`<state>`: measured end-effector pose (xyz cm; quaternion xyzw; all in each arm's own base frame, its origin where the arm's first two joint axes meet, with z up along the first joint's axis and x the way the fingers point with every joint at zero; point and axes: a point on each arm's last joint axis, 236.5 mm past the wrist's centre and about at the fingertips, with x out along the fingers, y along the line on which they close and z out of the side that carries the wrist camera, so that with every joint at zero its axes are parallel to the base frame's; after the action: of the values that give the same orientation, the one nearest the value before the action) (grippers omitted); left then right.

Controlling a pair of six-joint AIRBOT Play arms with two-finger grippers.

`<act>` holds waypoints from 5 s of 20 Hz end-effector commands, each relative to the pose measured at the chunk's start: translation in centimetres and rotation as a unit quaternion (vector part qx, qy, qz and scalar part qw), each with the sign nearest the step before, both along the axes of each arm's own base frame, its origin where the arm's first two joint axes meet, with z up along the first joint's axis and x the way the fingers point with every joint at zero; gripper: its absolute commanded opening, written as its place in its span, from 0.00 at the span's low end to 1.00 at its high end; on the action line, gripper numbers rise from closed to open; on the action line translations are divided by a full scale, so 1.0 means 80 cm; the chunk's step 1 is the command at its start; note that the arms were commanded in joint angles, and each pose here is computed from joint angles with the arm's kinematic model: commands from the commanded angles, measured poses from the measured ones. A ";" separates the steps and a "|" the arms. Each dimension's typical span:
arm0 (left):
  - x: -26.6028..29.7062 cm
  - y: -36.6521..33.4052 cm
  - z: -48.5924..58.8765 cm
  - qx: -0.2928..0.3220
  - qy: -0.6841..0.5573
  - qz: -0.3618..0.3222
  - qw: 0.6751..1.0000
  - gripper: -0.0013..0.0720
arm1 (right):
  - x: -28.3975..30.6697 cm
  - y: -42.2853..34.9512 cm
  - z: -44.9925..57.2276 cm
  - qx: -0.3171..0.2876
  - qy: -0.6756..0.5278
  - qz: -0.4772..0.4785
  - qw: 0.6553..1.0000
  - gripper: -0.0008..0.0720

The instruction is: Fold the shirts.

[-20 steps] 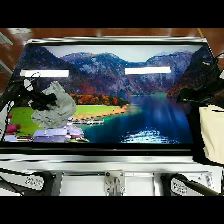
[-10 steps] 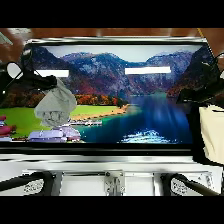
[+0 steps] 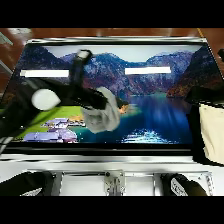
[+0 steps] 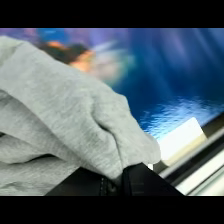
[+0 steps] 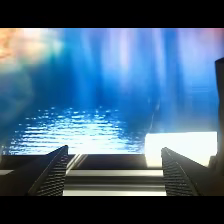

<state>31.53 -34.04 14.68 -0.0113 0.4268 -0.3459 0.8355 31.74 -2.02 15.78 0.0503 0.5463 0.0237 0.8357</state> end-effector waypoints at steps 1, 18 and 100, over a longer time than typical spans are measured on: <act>-0.055 -0.114 -0.057 -0.040 0.044 -0.051 0.997 0.07 | -0.019 0.004 0.028 -0.005 -0.031 0.001 1.000 0.96; -0.058 0.141 -0.224 0.026 0.362 0.097 0.927 1.00 | 0.030 0.076 -0.124 0.161 0.152 0.078 0.972 0.97; -0.028 0.189 -0.044 -0.146 0.068 0.202 0.966 0.07 | 0.042 -0.036 -0.141 0.133 0.132 -0.029 0.982 0.82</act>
<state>29.25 -18.88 11.05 -0.2428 0.4198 -0.2257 0.8449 43.83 1.68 6.72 0.1851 0.5185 0.1407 0.8228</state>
